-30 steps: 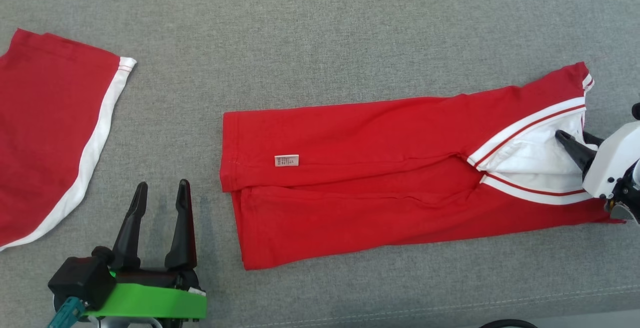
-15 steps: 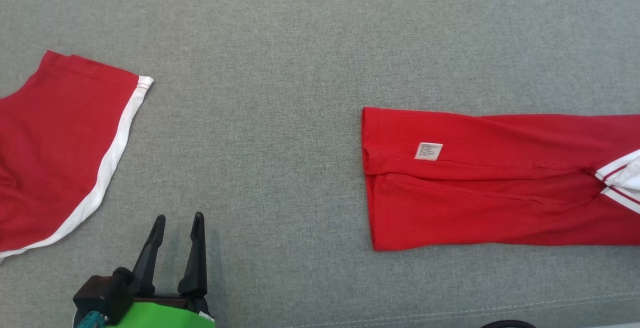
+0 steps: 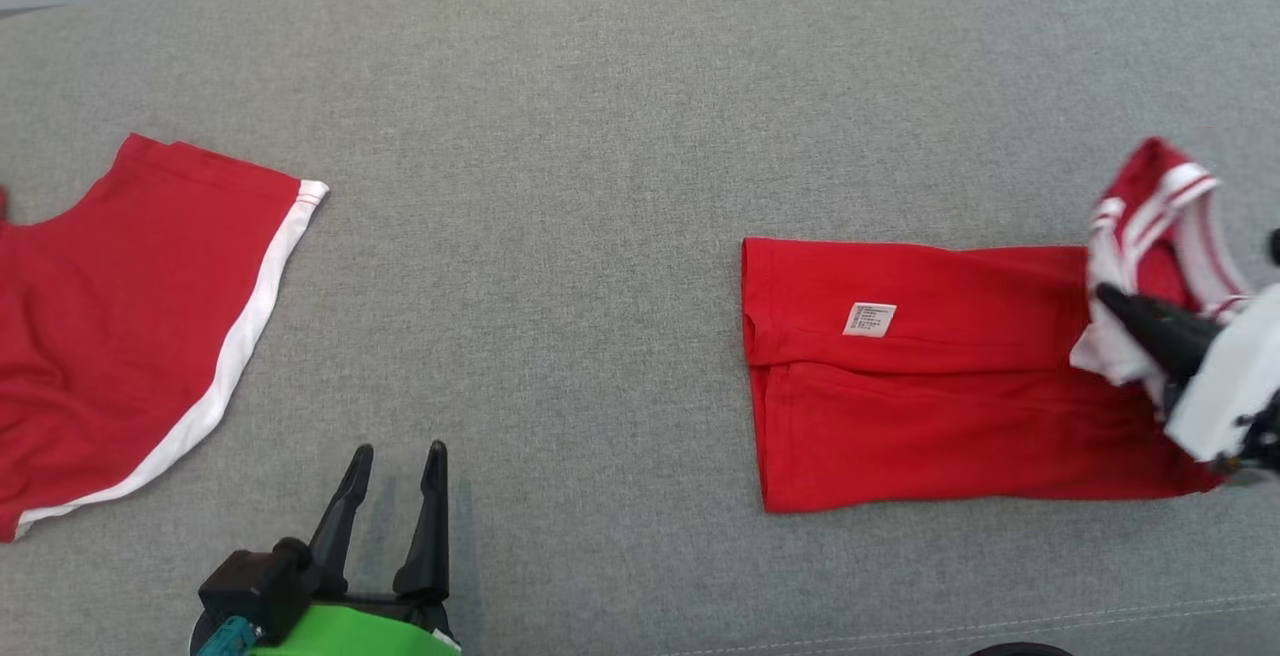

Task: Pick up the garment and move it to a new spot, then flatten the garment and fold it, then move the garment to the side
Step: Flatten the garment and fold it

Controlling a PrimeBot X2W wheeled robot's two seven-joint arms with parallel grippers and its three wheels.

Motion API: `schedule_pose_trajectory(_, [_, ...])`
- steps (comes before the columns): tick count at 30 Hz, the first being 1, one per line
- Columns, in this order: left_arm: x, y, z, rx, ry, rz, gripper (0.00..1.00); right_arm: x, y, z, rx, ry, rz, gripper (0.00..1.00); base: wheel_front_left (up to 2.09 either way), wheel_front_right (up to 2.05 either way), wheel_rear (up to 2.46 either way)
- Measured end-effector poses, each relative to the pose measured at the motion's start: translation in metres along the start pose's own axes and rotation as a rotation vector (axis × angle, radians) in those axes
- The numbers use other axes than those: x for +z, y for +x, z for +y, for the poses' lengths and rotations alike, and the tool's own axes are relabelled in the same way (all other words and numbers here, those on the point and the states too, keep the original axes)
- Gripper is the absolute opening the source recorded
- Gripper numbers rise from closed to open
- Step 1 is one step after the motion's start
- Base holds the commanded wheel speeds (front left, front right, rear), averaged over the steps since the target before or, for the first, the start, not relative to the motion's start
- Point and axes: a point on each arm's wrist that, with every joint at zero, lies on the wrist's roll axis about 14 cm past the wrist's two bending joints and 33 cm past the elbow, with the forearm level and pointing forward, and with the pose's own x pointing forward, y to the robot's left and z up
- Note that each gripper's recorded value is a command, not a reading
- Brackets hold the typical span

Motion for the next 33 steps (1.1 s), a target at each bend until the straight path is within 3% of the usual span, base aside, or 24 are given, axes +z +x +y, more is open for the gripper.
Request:
schedule_pose_trajectory(5, [-0.001,0.01,-0.006,-0.026,0.003,0.001,1.0,-0.035,0.031,0.07,0.16,-0.018,0.077,0.0,0.0,0.0,0.0])
schedule_pose_trajectory(9, [-0.003,0.013,-0.007,-0.037,0.011,0.004,1.0,-0.056,0.054,0.101,0.212,-0.016,0.116,0.0,0.0,0.0,0.0])
schedule_pose_trajectory(17, [-0.002,0.012,-0.005,-0.024,0.014,-0.004,1.0,-0.075,0.08,0.133,0.261,0.001,0.134,0.0,0.0,0.0,0.0])
schedule_pose_trajectory(25, [-0.003,0.012,-0.008,-0.029,0.006,-0.003,1.0,-0.069,0.086,0.134,0.257,0.002,0.095,0.0,0.0,0.0,0.0])
schedule_pose_trajectory(26, [-0.004,0.012,-0.009,-0.031,0.004,-0.001,1.0,-0.067,0.086,0.135,0.256,0.001,0.078,0.08,0.0,0.0,0.0])
schedule_pose_trajectory(27, [-0.005,0.012,-0.01,-0.033,0.002,0.001,1.0,-0.064,0.086,0.137,0.259,-0.002,0.063,0.93,0.0,0.0,0.0])
schedule_pose_trajectory(28, [-0.006,0.011,-0.011,-0.034,0.001,0.004,1.0,-0.063,0.086,0.139,0.264,-0.004,0.053,1.0,0.0,0.0,0.0])
schedule_pose_trajectory(33, [-0.01,0.01,-0.013,-0.04,0.004,0.015,1.0,-0.036,0.075,0.162,0.334,-0.019,-0.067,1.0,0.0,0.0,0.0])
